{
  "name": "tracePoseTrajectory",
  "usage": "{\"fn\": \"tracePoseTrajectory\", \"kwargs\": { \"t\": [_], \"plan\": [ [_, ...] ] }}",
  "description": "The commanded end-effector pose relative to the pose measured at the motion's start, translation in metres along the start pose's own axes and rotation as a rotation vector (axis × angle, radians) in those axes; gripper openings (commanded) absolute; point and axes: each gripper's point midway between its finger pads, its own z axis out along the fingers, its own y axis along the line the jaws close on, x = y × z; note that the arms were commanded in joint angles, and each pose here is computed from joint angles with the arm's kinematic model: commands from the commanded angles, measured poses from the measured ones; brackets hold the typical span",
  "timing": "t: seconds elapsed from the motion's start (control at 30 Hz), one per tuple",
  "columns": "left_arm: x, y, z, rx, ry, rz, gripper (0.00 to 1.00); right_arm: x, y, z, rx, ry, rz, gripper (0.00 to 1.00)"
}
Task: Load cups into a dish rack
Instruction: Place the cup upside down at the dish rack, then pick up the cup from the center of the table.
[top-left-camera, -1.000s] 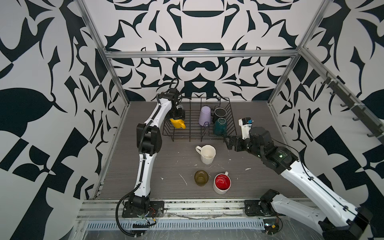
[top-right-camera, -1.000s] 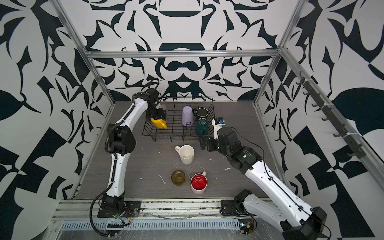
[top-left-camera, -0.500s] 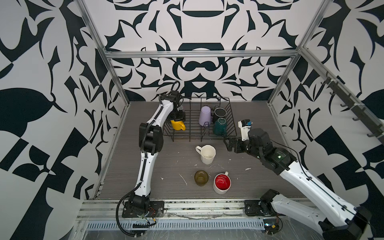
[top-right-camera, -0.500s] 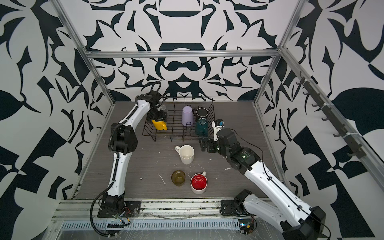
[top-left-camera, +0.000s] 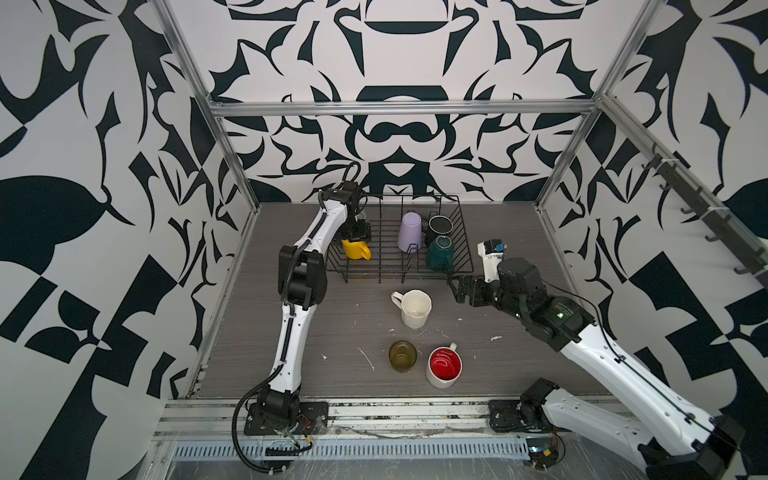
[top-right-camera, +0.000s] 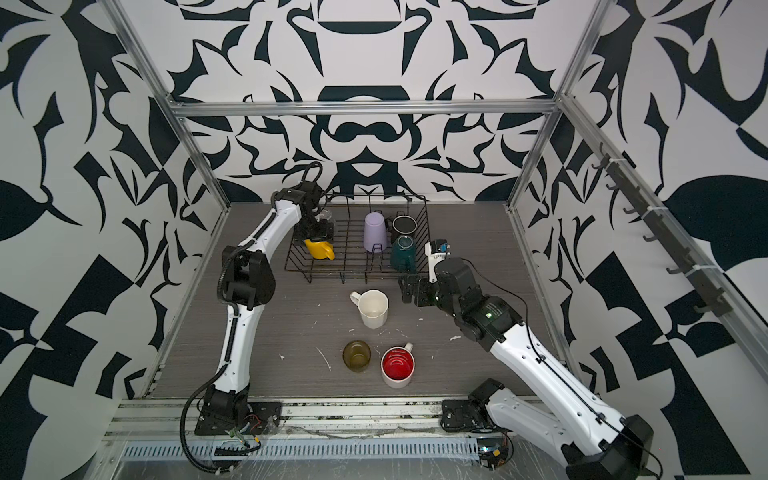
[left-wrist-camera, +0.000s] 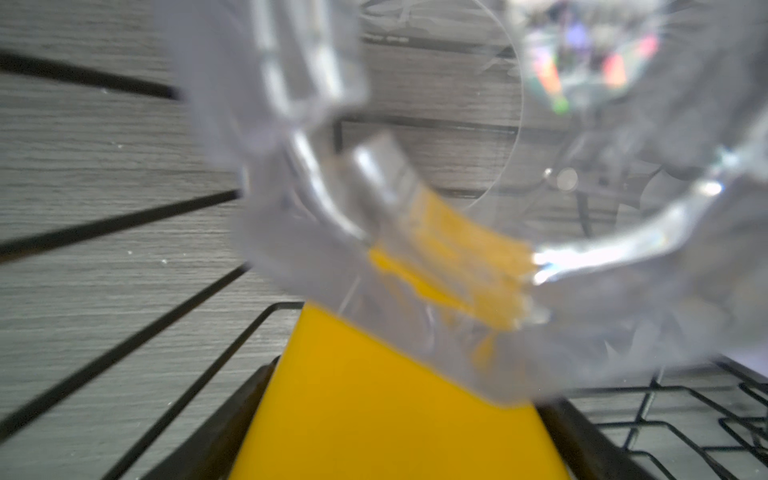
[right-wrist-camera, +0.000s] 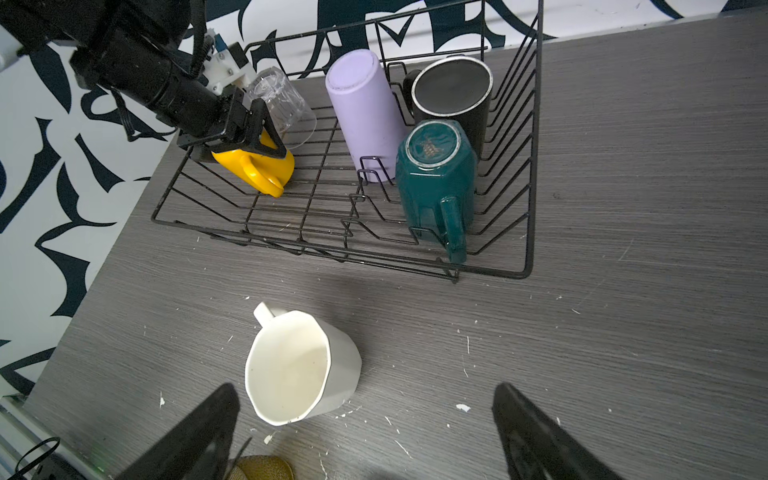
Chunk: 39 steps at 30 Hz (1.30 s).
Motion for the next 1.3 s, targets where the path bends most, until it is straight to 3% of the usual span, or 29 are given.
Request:
{"fn": "tracePoseTrajectory", "kwargs": {
  "t": [0.0, 0.43, 0.93, 1.07, 1.27],
  "plan": [
    [-0.002, 0.002, -0.014, -0.003, -0.025, -0.001, 0.89, -0.007, 0.003, -0.002, -0.015, -0.027, 0.011, 0.97],
    [-0.005, -0.001, -0.031, 0.010, -0.051, 0.003, 0.99, -0.006, 0.004, -0.001, -0.017, -0.019, 0.010, 0.97],
    [-0.014, 0.001, -0.144, 0.024, -0.290, 0.020, 0.99, 0.009, 0.007, 0.025, 0.017, 0.160, -0.016, 0.89],
    [-0.017, 0.005, -0.182, 0.017, -0.424, 0.079, 0.99, 0.010, 0.014, 0.026, 0.017, 0.200, -0.023, 0.85],
    [-0.020, 0.027, -0.238, -0.032, -0.736, 0.018, 0.99, 0.024, 0.028, 0.031, 0.001, 0.259, -0.052, 0.80]
  ]
}}
